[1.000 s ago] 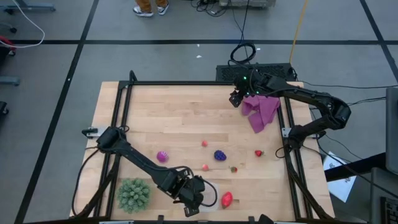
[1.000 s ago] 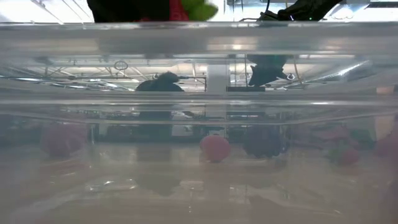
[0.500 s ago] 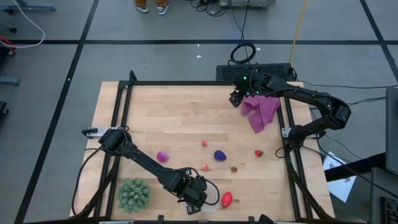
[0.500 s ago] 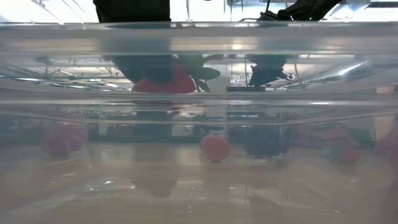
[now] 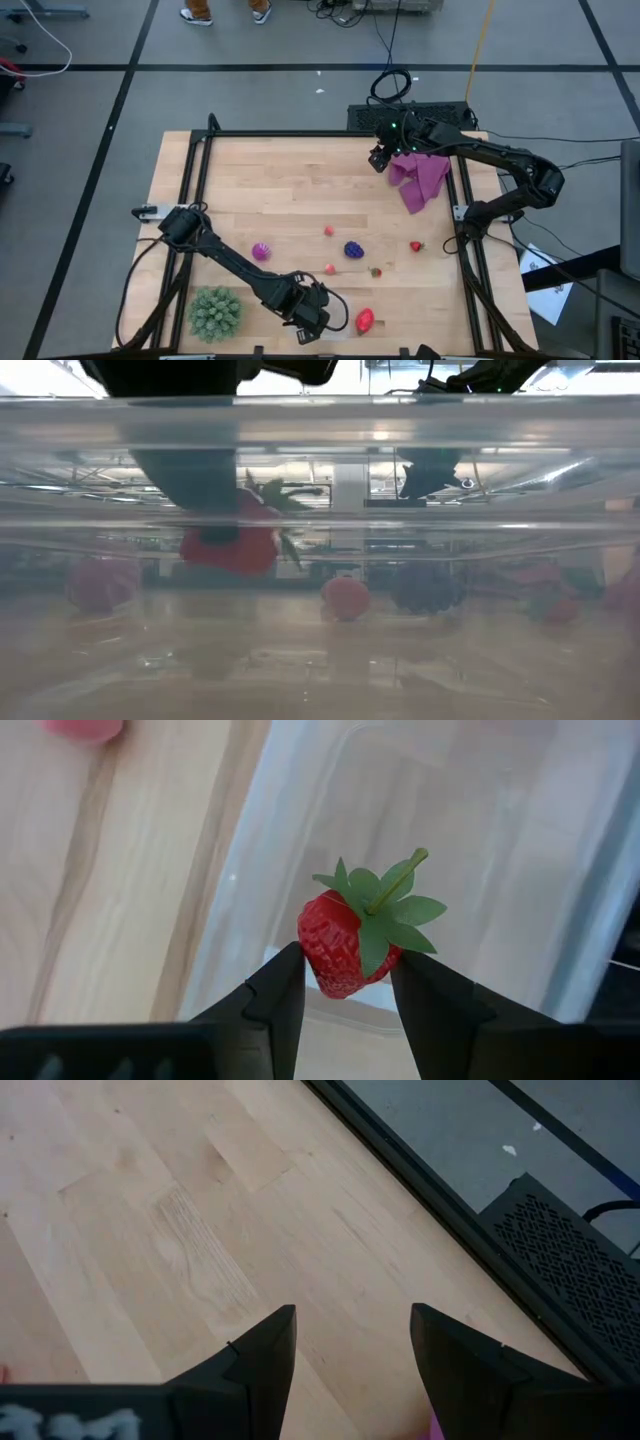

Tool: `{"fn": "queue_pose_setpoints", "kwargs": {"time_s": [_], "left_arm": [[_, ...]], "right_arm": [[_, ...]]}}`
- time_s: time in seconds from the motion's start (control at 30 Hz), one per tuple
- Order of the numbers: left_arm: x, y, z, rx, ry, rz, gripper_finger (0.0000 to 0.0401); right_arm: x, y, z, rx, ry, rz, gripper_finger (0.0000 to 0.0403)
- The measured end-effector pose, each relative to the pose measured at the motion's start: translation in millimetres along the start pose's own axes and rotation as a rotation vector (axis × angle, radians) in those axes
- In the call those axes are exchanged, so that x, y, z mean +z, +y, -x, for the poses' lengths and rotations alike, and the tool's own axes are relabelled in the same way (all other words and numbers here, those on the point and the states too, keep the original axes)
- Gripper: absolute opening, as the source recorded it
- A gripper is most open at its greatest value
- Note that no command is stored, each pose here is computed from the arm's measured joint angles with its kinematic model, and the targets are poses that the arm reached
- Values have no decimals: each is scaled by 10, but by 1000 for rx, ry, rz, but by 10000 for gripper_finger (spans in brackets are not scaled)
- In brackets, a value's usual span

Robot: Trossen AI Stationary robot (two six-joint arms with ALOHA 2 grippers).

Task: Pick and placing Produce into tupperware
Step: Put the left strawberry into the transparent bin

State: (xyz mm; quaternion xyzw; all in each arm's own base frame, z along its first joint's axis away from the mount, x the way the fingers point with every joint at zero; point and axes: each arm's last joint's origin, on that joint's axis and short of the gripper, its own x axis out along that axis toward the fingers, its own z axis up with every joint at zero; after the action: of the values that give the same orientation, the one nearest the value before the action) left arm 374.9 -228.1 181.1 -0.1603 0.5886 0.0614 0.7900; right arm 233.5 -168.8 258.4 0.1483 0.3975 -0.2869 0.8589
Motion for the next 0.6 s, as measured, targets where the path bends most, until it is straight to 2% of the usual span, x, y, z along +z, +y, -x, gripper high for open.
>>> {"fn": "queue_pose_setpoints", "kwargs": {"time_s": [0.6], "left_arm": [[-15,23,-33,7,6,18,145]], "right_arm": [[0,0,0,0,0,0,187]]}}
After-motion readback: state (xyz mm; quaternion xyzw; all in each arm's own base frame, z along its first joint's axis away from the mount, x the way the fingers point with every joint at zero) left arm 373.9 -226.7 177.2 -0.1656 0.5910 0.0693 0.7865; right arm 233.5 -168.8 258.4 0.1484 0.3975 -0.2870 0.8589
